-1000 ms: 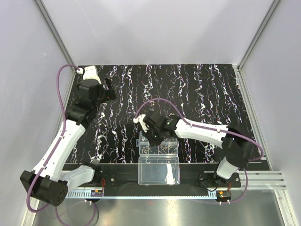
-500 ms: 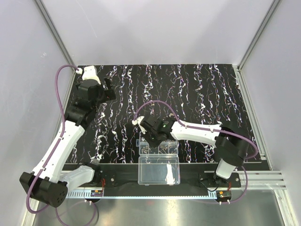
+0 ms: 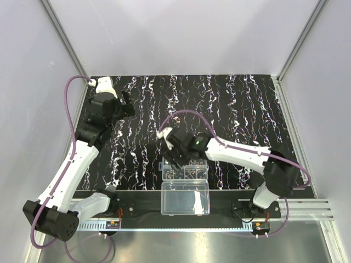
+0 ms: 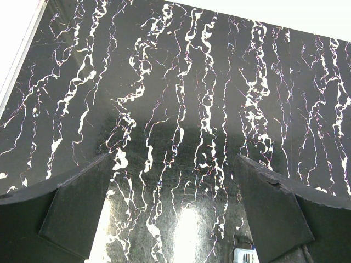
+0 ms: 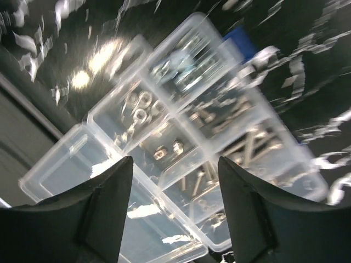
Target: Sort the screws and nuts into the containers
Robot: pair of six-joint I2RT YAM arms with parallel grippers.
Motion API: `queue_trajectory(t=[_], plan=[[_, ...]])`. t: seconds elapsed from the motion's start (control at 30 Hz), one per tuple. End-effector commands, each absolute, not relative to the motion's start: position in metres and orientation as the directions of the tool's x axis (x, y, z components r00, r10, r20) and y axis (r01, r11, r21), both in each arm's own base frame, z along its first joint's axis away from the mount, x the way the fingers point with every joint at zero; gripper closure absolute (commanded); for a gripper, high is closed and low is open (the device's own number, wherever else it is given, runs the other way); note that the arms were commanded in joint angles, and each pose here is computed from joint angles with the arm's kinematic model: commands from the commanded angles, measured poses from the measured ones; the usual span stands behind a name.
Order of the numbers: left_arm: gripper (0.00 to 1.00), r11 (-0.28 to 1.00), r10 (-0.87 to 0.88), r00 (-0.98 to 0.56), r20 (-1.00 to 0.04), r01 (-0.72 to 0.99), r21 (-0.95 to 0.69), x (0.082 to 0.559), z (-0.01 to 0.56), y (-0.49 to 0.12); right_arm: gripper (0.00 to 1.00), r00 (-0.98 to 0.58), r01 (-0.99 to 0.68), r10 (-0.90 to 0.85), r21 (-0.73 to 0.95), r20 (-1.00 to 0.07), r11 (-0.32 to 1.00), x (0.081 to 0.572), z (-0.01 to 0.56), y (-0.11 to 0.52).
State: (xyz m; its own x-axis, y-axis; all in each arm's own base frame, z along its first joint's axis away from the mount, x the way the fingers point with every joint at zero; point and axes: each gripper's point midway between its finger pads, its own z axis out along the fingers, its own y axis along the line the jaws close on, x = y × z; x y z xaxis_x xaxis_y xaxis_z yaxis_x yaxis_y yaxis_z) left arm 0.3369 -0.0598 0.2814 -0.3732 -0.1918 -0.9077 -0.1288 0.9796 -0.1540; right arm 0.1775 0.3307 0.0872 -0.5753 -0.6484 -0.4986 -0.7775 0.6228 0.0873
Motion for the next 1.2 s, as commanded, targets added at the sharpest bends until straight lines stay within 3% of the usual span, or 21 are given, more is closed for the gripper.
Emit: queue_trajectory(t=[0.0,0.13,0.27,0.6,1.17], plan=[[0.01,0.974,-0.217,-0.299,-0.929,-0.129,-0.186,0.339,0.308,-0.057,0.29,-0.598,-0.643,-0.464,0.046,-0.654,0.764,0.243,0.155,0.321],[0.01,0.975,-0.214,-0.309,-0.927,-0.127,-0.183,0.341,0.305,-0.058,0.28,-0.709,-0.376,-0.246,0.06,-0.661,0.925,0.317,0.166,0.281],[0.01,0.976,-0.21,-0.317,-0.925,-0.128,-0.178,0.343,0.301,-0.059,0.32,-0.822,-0.155,-0.123,0.01,-0.557,0.988,0.351,0.135,0.245],[0.01,0.978,-0.201,-0.341,-0.918,-0.132,-0.164,0.346,0.292,-0.06,0.5,-0.866,-0.137,-0.131,-0.022,-0.482,0.99,0.358,0.061,0.25],[0.01,0.978,-0.193,-0.343,-0.919,-0.14,-0.153,0.348,0.29,-0.059,0.59,-0.87,-0.072,-0.078,-0.032,-0.487,0.997,0.377,0.029,0.233]])
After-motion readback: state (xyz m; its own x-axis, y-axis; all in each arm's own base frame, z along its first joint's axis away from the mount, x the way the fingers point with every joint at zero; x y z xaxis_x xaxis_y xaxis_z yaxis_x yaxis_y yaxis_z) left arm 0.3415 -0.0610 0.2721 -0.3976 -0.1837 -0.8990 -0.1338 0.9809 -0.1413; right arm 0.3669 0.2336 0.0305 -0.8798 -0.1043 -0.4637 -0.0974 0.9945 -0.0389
